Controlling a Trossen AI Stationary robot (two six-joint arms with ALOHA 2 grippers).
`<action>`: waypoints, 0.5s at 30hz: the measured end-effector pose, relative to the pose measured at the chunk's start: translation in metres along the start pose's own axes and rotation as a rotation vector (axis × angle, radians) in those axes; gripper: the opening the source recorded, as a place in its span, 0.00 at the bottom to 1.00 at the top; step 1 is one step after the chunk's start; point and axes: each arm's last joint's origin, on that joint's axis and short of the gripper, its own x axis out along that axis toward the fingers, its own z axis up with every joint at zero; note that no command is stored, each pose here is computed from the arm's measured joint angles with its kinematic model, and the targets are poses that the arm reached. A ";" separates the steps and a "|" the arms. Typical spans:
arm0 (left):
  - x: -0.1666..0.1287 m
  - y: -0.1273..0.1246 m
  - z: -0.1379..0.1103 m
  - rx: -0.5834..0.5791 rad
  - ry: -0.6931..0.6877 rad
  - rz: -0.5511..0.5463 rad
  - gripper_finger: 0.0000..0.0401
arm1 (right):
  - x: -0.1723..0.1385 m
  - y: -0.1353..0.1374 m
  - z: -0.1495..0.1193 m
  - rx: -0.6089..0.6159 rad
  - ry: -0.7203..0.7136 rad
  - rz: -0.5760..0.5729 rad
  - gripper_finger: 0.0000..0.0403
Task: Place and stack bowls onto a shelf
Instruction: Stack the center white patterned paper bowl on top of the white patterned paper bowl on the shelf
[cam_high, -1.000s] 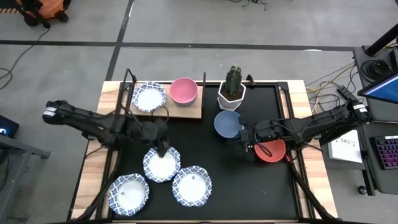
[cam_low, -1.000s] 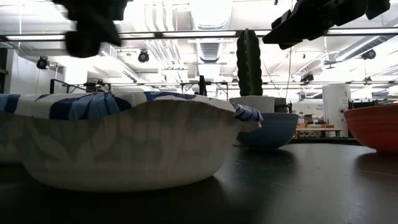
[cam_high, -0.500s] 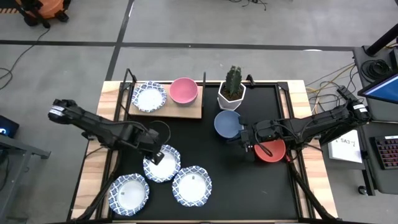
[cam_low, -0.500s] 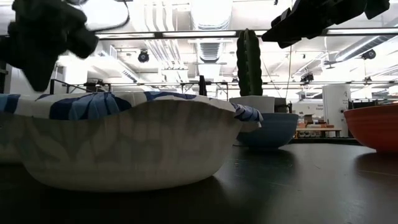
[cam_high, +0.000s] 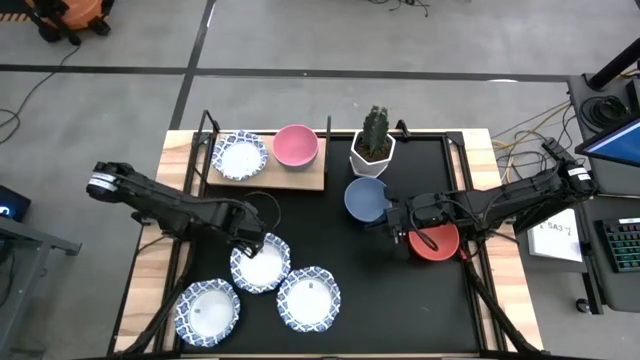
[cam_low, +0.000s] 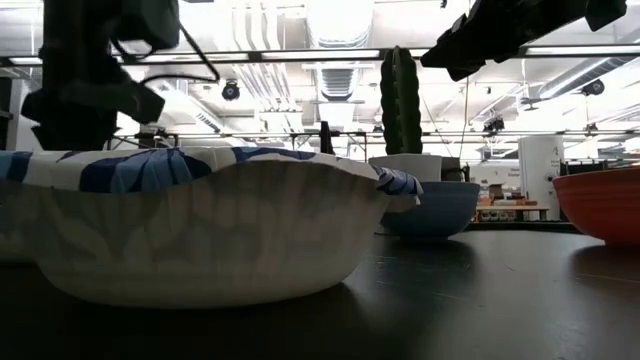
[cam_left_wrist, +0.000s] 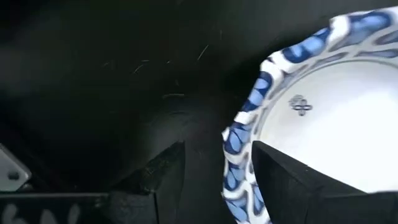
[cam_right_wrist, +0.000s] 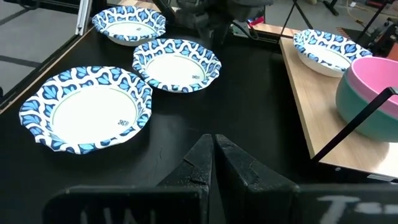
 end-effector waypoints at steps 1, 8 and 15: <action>0.004 -0.001 0.000 0.002 -0.002 -0.005 0.42 | 0.000 0.000 0.000 0.000 0.000 0.000 0.02; 0.027 -0.003 -0.001 -0.006 -0.021 -0.080 0.38 | 0.000 0.000 0.000 0.016 0.000 0.000 0.02; 0.035 -0.004 -0.001 -0.008 -0.035 -0.080 0.31 | 0.000 0.000 0.000 0.030 0.000 0.000 0.02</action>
